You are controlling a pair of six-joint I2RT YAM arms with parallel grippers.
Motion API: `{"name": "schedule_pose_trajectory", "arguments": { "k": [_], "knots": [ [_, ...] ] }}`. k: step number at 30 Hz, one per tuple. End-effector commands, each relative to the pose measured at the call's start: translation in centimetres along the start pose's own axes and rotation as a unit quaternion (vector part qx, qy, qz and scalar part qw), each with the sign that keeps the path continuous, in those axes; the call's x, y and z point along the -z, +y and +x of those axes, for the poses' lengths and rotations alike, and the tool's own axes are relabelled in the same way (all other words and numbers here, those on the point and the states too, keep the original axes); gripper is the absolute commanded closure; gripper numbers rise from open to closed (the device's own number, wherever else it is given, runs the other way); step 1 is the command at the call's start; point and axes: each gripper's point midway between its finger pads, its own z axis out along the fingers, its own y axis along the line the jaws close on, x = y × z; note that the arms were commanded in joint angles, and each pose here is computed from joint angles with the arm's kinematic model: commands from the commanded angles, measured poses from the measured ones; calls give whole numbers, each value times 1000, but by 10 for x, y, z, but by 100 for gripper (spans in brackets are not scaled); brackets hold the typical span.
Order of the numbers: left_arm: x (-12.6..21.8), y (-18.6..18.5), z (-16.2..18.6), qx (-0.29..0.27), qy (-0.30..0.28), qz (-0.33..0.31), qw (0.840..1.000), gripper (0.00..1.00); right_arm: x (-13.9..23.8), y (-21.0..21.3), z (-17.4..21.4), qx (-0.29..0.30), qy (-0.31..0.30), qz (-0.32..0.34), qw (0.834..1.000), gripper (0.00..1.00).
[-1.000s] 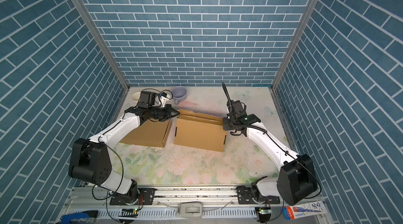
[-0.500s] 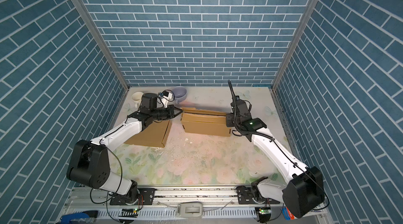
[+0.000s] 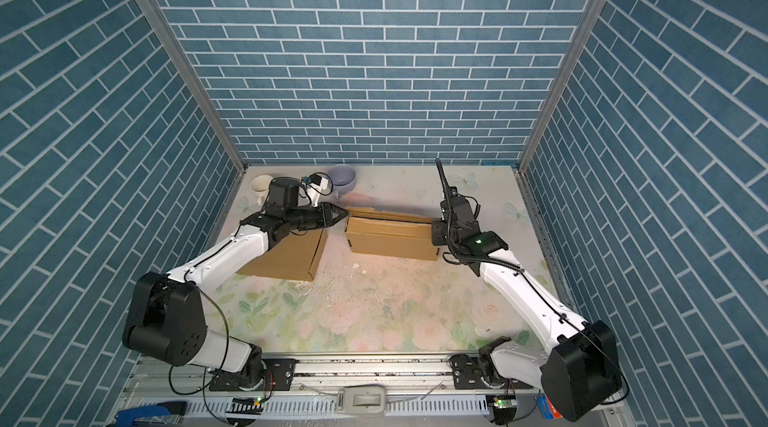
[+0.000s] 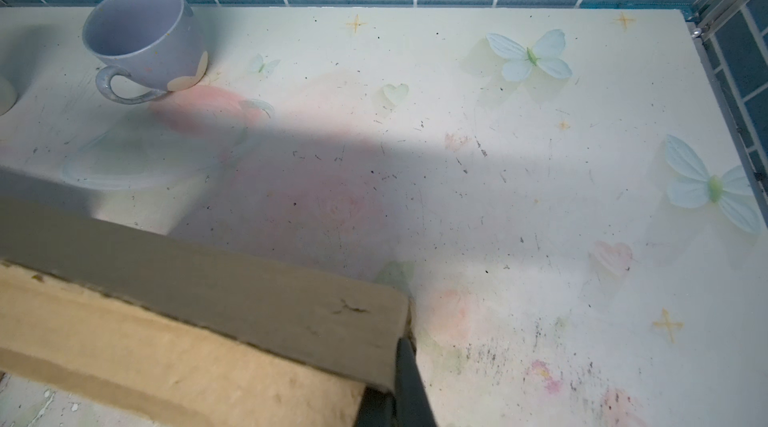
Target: Fold the paper box
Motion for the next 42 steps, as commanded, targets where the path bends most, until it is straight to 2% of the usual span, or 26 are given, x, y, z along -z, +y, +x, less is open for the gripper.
{"name": "schedule_pose_trajectory", "arguments": {
  "k": [1,6,8,14,19,29,33,39,42],
  "knots": [
    [19,-5,-3,-50,7,-37,998,62,4,-3,2,11,-7,5,1000,100],
    [29,-7,-5,-90,-1,-51,995,49,4,-2,4,12,-5,4,1000,100],
    [29,-8,-5,-99,3,-51,994,48,4,-2,3,13,-5,3,1000,100],
    [21,-11,18,-129,46,-56,989,47,3,-1,3,12,-3,2,1000,100],
    [15,-9,23,-126,47,-62,989,49,3,0,2,12,-3,0,1000,100],
    [-2,-6,19,-120,62,-79,988,61,4,0,2,10,-2,-1,1000,100],
    [-4,-6,18,-116,64,-79,988,71,4,0,2,10,-1,0,1000,100],
    [-2,-1,18,-118,66,-93,986,95,4,0,3,10,-1,-1,1000,100],
    [-3,-1,19,-117,69,-92,986,100,4,0,2,10,-3,-1,1000,100]
  ]
}}
